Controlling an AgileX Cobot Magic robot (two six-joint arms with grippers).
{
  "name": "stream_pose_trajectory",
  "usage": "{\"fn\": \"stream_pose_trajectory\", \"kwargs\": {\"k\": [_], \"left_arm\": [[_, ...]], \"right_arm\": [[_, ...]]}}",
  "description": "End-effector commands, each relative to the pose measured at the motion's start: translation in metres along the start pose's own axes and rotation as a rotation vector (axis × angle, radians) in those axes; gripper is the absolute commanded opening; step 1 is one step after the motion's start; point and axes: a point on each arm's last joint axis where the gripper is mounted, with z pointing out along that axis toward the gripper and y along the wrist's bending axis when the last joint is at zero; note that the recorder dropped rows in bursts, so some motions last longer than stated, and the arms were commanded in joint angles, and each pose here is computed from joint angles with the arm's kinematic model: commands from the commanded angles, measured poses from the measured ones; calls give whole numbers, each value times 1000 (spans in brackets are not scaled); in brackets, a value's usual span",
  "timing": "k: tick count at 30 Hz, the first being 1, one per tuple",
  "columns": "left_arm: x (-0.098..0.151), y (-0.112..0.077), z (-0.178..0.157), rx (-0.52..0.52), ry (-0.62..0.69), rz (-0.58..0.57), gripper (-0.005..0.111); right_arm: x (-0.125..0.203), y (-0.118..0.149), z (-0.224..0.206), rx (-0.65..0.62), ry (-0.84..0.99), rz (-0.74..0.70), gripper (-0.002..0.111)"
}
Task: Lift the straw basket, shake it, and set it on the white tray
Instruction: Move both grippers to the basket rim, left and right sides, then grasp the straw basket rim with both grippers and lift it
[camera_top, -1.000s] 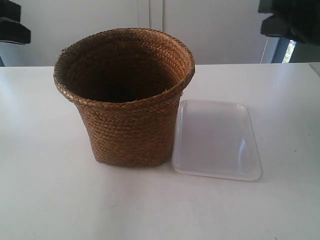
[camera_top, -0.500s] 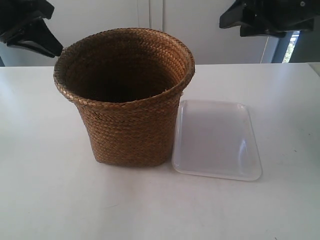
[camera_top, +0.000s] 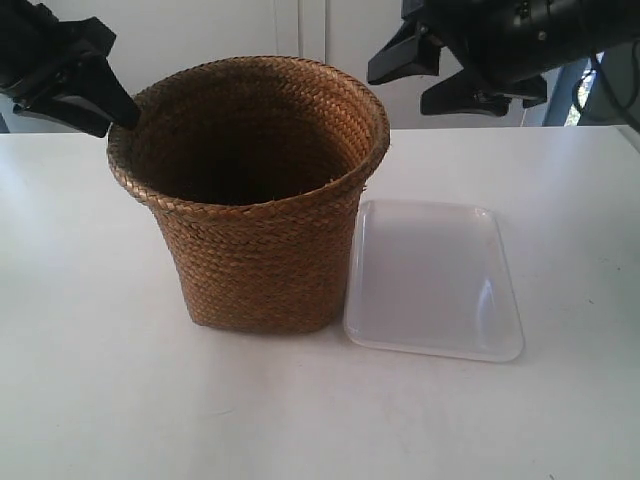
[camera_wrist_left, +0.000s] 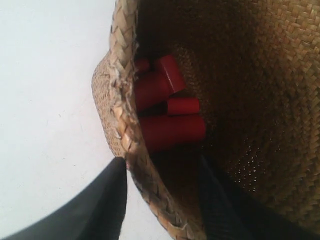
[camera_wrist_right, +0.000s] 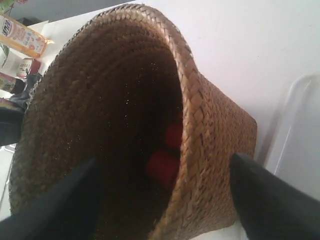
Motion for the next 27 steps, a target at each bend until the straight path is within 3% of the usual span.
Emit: {"fn": "stream_pose_trajectory", "kwargs": {"k": [1,16,27], "left_arm": [[-1,1,3,20,19,-20,50],[-4,17,38,44,83,-68,50],[-5,18,68,56,131,-66,50]], "right_arm": [[-1,1,14,7,-21,-14,68],[9,-40,62,86,78,67,71],[9,-29,84,87,90,53,71]]}}
